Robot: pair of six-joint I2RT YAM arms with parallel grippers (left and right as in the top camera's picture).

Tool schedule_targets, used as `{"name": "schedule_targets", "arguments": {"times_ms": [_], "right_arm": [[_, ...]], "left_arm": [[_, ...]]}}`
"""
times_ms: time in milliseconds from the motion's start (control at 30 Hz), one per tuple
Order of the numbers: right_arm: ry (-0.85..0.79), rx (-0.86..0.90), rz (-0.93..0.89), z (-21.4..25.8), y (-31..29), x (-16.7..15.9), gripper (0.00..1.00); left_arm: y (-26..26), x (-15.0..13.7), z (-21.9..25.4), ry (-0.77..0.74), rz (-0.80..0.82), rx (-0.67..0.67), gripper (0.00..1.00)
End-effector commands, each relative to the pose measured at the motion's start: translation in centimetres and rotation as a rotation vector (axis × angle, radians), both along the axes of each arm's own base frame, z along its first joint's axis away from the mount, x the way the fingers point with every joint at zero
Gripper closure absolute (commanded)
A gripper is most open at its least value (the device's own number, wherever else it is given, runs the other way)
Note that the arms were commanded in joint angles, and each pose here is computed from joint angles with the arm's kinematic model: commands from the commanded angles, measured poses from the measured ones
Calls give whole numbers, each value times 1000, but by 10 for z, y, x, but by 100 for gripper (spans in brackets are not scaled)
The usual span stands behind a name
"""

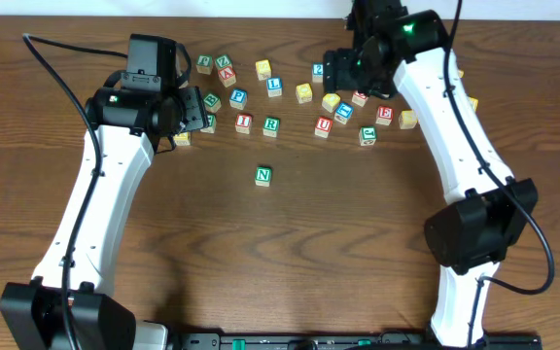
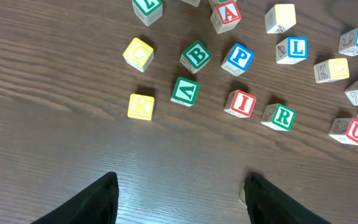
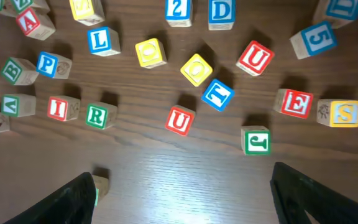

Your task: Spell out NEURIPS

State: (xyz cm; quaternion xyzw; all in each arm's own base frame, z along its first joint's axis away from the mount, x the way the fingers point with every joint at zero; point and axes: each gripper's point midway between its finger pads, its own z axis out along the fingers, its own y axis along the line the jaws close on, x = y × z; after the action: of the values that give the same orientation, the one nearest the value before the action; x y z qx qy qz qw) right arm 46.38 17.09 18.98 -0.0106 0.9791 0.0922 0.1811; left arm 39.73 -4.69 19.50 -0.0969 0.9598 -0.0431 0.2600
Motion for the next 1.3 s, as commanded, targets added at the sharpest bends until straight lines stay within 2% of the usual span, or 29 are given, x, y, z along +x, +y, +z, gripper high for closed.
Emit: {"name": "schedule_targets", "arguments": {"times_ms": [0, 167, 400, 700, 1100, 1267], "right_arm": [[3, 2, -12, -5, 6, 4, 14], [6, 4, -20, -23, 10, 7, 28], [43, 20, -106, -57, 9, 8, 35], [17, -35, -150, -70, -2, 13, 35], [-33, -10, -72, -65, 40, 10, 34], [-12, -40, -134, -68, 23, 9, 34]], "left_arm": [[1, 2, 10, -26, -3, 5, 36], [1, 1, 10, -25, -3, 5, 36], [2, 0, 6, -12, -3, 7, 36], [2, 0, 6, -11, -3, 7, 36], [2, 0, 5, -10, -3, 7, 36], [2, 0, 5, -10, -3, 7, 36]]}}
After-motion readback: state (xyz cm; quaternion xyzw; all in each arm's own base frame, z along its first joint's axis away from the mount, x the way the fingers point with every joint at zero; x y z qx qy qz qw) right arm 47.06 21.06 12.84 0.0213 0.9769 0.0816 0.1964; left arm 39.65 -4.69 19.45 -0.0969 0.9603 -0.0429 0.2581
